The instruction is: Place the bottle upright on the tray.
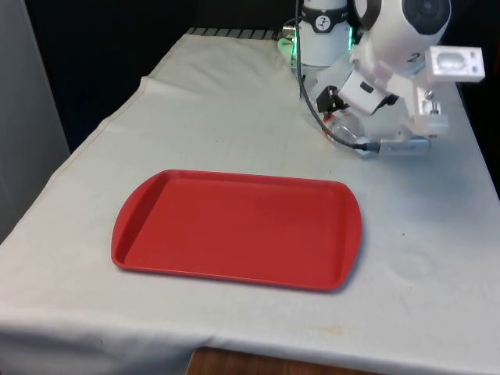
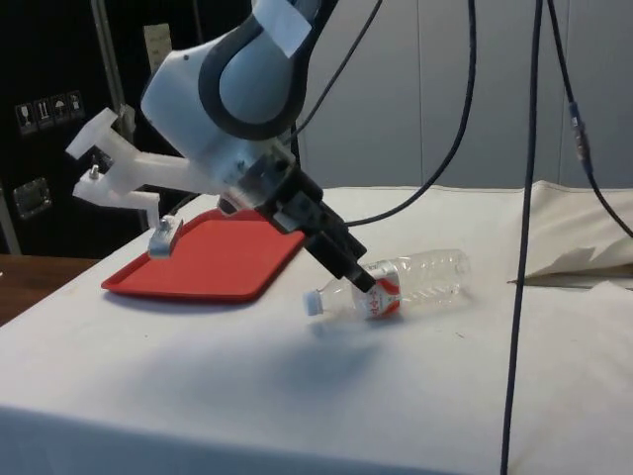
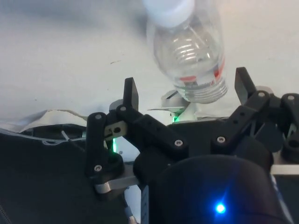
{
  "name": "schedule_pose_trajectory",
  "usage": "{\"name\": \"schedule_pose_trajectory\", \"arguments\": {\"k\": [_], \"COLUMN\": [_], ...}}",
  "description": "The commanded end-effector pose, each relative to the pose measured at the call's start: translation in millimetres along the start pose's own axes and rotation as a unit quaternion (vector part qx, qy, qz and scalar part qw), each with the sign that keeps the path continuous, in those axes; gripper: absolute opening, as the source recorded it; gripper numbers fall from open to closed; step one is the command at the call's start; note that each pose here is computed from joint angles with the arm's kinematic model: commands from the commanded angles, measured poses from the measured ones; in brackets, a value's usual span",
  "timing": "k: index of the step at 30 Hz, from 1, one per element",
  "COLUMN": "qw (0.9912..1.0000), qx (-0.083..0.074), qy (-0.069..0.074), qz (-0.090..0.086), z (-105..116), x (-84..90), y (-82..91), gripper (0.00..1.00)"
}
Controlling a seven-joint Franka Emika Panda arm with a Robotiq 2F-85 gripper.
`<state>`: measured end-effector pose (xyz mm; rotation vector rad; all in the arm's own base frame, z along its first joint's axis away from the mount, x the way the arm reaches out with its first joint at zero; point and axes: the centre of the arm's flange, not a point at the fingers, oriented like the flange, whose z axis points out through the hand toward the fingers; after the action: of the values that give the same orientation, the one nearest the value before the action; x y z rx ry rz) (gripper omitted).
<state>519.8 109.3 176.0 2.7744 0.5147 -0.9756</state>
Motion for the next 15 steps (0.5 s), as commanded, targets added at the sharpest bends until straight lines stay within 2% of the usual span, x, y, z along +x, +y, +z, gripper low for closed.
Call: {"name": "schedule_pose_trajectory", "arguments": {"k": [1, 2, 6, 8, 9, 10, 15], "qw": [1.00000, 0.99993, 0.99967, 0.99953, 0.99971, 0.99943, 0.99884], "qx": [0.000, -0.001, 0.001, 0.001, 0.002, 0.001, 0.003], "qy": [-0.003, -0.012, -0.026, -0.031, -0.024, -0.034, -0.048], "qz": [0.000, -0.001, -0.001, -0.001, 0.000, -0.001, -0.002], "z": [1.1, 3.1, 6.9, 8.1, 6.9, 9.0, 14.2], "x": [1.6, 4.3, 13.0, 16.7, 15.0, 18.3, 27.5], "y": [0.1, 0.6, 2.6, 3.0, 2.5, 3.1, 3.7], "gripper": [1.00, 1.00, 1.00, 1.00, 1.00, 1.00, 1.00]}}
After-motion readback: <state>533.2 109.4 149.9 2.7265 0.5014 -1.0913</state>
